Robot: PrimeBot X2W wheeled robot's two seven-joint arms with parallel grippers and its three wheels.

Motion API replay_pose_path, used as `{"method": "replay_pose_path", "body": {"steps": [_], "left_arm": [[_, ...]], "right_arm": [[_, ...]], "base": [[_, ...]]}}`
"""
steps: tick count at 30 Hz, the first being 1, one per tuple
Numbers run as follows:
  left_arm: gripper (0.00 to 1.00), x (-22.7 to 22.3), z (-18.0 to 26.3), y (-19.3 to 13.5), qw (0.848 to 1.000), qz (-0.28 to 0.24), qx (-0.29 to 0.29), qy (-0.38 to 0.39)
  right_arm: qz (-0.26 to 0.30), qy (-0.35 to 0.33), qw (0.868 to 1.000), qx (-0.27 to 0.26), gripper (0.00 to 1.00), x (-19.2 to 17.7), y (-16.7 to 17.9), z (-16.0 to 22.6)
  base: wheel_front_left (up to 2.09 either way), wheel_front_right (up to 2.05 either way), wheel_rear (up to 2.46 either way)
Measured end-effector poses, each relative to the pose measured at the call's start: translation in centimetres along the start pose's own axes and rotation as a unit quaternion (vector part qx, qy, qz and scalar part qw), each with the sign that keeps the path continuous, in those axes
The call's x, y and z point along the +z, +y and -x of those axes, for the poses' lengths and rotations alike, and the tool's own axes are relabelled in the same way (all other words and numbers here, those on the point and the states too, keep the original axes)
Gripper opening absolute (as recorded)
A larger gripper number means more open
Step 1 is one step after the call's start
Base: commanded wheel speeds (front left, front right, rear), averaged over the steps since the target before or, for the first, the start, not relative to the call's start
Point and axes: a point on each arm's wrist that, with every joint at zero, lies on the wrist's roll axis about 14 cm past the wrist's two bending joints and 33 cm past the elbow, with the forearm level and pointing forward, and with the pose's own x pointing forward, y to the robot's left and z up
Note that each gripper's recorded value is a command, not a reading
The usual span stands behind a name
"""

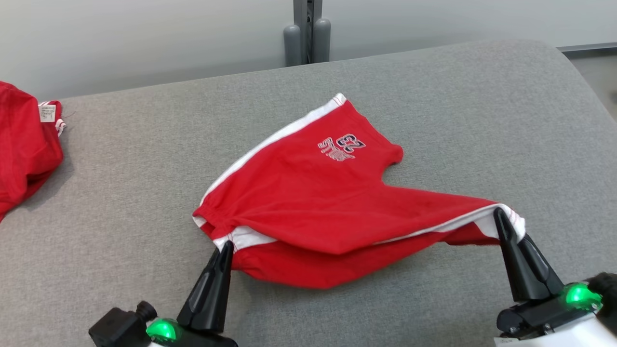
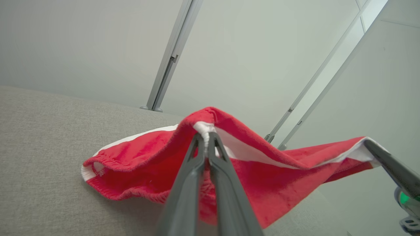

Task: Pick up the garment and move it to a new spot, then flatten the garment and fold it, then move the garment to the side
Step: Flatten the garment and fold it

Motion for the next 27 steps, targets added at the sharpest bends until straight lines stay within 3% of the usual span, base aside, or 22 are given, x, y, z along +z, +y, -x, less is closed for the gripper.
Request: {"method": "replay_pose_path", "body": {"steps": [8,16,27], "left_arm": [[0.0,0.0,1.3,0.2,1.0,0.01,0.018,0.011],[0.0,-0.9,0.0,1.6,0.998,0.043,0.047,0.018],[0.0,-3.3,-3.1,7.6,0.986,0.065,0.142,0.05]], "right_arm": [[0.0,0.018,1.0,0.003,0.0,-0.3,0.4,-0.3],[0.006,0.042,0.999,0.007,0.0,-2.7,-0.4,-3.5],[0.015,0.104,0.993,0.05,0.0,-8.2,0.6,-11.1]], "base": [[0.0,0.0,0.0],[0.0,0.0,0.0],[0.0,0.0,0.0]]}}
